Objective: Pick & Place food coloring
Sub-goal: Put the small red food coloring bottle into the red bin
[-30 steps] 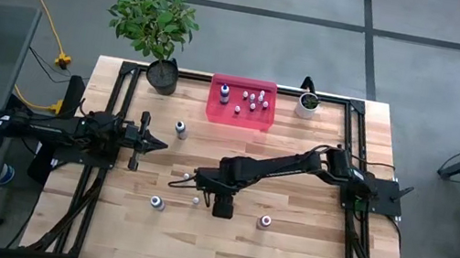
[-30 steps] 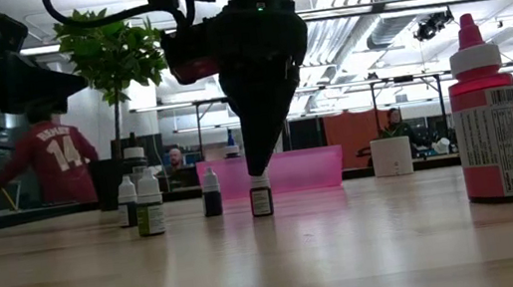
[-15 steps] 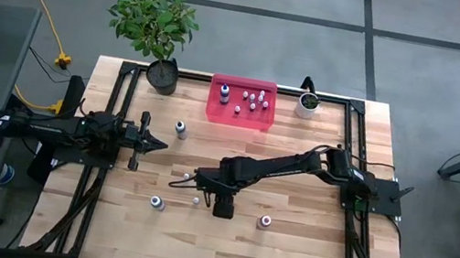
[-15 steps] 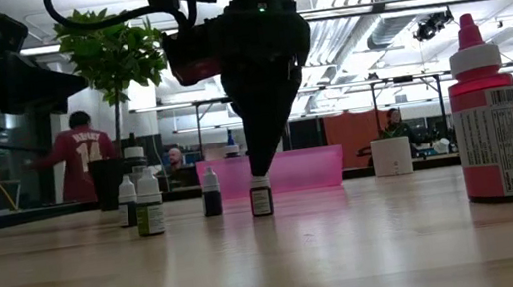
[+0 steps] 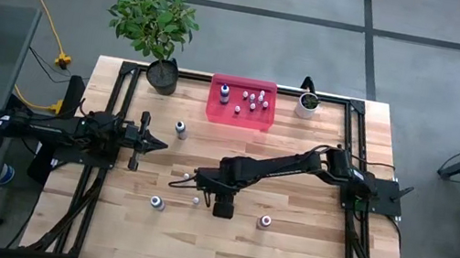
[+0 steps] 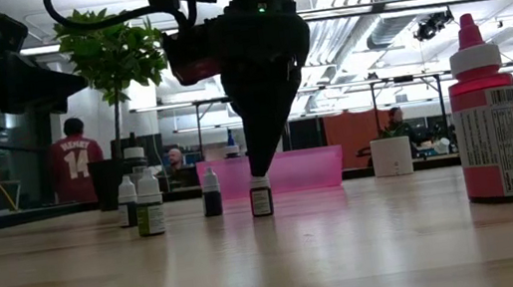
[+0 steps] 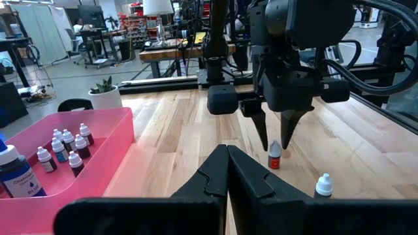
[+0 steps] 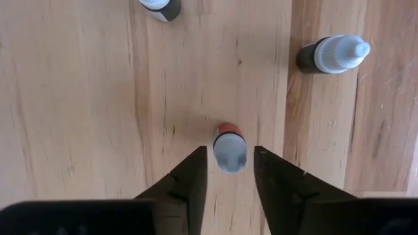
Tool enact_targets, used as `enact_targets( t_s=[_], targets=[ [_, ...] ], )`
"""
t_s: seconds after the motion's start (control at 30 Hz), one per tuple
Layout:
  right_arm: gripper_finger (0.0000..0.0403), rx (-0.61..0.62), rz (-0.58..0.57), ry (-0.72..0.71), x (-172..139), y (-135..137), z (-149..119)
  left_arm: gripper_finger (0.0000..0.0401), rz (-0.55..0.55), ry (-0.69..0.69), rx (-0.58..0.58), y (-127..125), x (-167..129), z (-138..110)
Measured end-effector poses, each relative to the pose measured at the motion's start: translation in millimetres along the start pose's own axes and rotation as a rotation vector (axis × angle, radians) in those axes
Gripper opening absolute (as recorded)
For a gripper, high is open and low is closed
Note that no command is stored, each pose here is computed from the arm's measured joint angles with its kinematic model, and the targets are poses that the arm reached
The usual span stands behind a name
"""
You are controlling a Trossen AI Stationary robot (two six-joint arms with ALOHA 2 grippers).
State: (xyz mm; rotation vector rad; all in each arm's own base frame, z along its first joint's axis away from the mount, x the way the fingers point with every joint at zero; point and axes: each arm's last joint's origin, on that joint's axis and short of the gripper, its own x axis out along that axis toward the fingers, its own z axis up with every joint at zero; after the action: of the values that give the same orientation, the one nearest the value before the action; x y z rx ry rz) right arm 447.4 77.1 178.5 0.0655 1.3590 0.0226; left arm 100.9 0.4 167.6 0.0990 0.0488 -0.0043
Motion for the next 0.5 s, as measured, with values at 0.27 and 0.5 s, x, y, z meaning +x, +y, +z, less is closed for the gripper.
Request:
enact_targets(
  t_s=[0.27,0.5],
  targets=[
    [0.0055,-0.003,0.017,0.002,0.2,0.6,0.0,0.0000,0.000,0.000,0.000,0.0,0.0,0.0],
    [0.0042,-0.002,0.019,0.002,0.1,0.6,0.1,0.0000,0.000,0.000,0.000,0.0,0.0,0.0]
  ],
)
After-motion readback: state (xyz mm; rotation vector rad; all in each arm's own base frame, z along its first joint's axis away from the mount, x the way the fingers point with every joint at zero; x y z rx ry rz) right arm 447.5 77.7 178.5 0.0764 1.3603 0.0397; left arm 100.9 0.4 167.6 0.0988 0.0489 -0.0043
